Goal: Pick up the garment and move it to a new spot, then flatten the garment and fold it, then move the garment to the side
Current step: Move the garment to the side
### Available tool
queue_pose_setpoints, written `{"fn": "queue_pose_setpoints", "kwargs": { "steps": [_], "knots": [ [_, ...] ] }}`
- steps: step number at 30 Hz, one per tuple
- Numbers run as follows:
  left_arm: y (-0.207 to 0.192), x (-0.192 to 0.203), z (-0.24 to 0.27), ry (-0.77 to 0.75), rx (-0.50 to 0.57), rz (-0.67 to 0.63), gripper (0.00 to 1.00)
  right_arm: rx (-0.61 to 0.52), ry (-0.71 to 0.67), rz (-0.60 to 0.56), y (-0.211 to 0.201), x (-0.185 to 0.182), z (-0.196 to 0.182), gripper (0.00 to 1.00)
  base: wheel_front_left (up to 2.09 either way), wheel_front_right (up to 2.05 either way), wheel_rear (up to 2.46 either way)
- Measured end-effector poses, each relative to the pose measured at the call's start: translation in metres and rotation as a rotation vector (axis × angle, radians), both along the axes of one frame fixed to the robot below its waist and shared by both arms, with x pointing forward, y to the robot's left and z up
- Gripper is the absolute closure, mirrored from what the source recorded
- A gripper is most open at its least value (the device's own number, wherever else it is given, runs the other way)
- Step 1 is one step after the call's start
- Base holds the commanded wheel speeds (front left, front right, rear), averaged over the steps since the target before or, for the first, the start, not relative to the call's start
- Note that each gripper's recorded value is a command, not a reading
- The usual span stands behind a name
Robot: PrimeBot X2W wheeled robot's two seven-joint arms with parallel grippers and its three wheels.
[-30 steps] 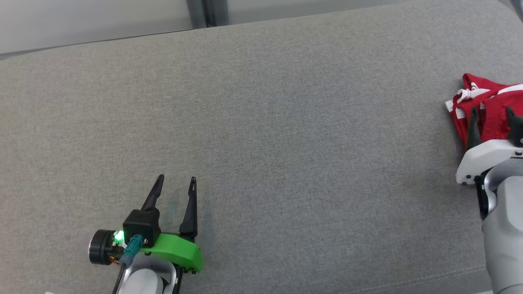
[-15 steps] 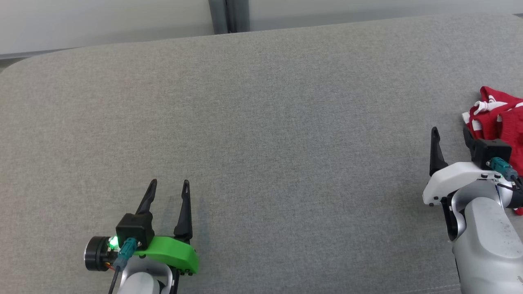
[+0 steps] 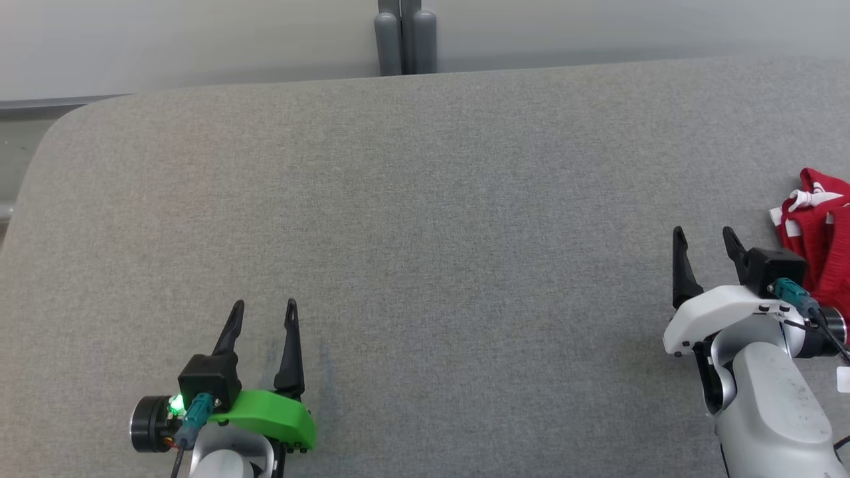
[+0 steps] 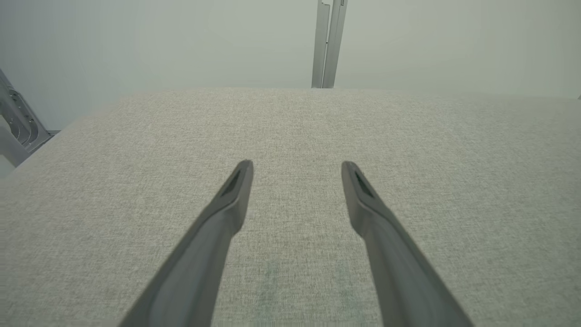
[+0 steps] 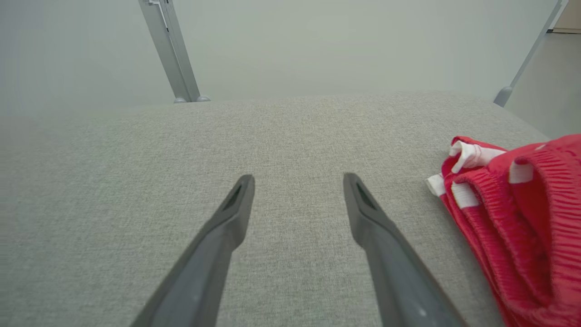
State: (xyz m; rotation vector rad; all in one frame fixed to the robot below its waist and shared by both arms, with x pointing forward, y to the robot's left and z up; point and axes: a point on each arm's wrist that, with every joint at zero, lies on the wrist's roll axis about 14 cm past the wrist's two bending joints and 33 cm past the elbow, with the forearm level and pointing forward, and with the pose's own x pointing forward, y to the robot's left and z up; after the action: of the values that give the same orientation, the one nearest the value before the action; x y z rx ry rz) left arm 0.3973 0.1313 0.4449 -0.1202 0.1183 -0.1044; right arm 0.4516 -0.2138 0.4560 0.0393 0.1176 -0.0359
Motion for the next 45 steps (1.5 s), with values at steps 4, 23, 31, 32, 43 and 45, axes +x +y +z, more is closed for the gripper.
{"fn": "queue_pose_setpoints", "kwargs": {
  "steps": [4, 23, 31, 32, 43, 45],
  "knots": [
    [0.007, -0.005, 0.004, -0.007, -0.002, 0.024, 0.0, 0.035, -0.014, 0.005, 0.007, -0.004, 0.003, 0.0, 0.0, 0.0, 0.0],
    [0.029, -0.024, 0.019, -0.048, 0.004, 0.1, 0.0, 0.06, -0.054, 0.096, 0.04, -0.036, 0.013, 0.0, 0.0, 0.0, 0.0],
    [0.032, -0.029, 0.02, -0.05, 0.011, 0.11, 0.0, 0.089, -0.067, 0.112, 0.047, -0.045, 0.017, 0.0, 0.0, 0.0, 0.0],
    [0.032, -0.03, 0.02, -0.05, 0.012, 0.111, 0.0, 0.094, -0.072, 0.113, 0.048, -0.045, 0.018, 0.0, 0.0, 0.0, 0.0],
    [0.029, -0.031, 0.019, -0.048, -0.016, 0.093, 0.0, 0.108, -0.094, 0.122, 0.051, -0.047, 0.025, 0.0, 0.0, 0.0, 0.0],
    [0.028, -0.031, 0.019, -0.048, -0.017, 0.09, 0.0, 0.11, -0.094, 0.122, 0.051, -0.047, 0.025, 0.0, 0.0, 0.0, 0.0]
  ]
}}
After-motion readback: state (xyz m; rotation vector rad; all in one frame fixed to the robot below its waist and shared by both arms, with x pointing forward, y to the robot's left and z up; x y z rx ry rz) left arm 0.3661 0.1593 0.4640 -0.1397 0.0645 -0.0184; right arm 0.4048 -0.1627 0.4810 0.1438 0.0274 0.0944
